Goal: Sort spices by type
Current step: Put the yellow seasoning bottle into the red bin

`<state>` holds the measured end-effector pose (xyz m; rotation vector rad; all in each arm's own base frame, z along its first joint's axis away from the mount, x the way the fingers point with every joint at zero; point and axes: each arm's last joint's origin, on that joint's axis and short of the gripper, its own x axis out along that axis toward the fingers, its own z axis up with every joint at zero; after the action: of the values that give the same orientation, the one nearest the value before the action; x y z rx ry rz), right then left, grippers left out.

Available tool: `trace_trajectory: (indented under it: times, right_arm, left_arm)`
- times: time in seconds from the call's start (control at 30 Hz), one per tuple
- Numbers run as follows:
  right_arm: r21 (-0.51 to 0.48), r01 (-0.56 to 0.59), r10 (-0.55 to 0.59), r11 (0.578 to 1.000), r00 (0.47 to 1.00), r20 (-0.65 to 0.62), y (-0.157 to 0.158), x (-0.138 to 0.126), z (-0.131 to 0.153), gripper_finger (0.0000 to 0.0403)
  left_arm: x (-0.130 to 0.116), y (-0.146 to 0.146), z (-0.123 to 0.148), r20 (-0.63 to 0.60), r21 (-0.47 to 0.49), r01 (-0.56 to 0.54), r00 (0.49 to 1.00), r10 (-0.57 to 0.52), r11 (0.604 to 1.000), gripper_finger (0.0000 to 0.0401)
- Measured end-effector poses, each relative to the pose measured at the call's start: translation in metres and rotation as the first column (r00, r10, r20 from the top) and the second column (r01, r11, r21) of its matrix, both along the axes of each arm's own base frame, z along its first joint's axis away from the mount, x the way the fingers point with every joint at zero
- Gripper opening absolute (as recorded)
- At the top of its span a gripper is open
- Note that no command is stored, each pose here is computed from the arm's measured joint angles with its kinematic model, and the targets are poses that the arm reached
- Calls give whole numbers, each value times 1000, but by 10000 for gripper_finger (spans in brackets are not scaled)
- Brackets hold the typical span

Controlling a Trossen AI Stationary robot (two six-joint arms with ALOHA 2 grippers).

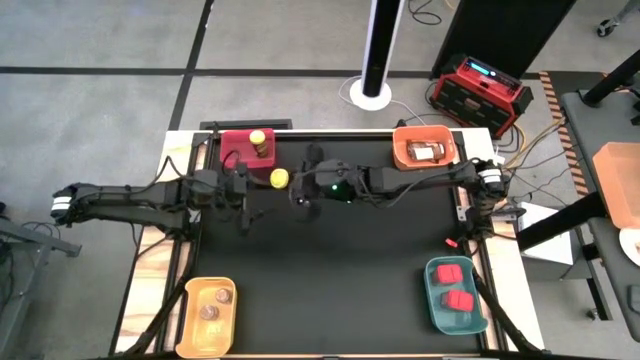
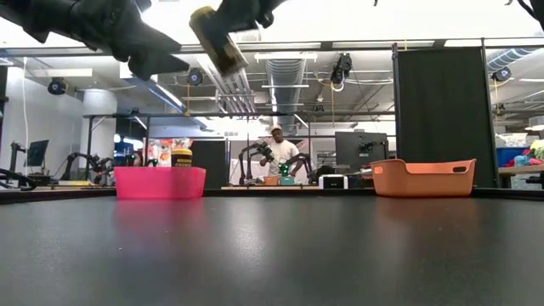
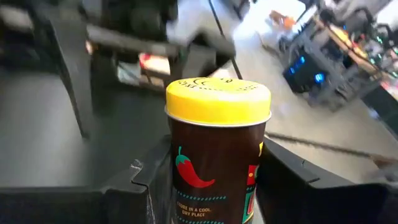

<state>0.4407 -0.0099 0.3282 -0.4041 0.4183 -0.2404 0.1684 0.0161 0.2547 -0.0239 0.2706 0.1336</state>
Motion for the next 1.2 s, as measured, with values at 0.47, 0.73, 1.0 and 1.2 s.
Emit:
trace_trajectory:
  times: [0.47,0.73,1.0,1.2]
  right_arm:
    - [-228,190,-241,955,944,-224,21,-13,-21,178]
    - [-397,170,-285,902,926,-250,34,-15,-19,178]
    - [-434,140,-276,890,923,-269,36,-16,-19,178]
    - [-433,140,-276,891,923,-269,36,-16,-20,178]
  left_arm:
    - [7,4,12,140,39,-104,985,98,994,296]
    - [29,5,5,159,23,-85,984,80,996,296]
    - [45,6,11,217,22,-80,973,74,997,300]
    - [61,9,18,158,36,-126,980,118,991,320]
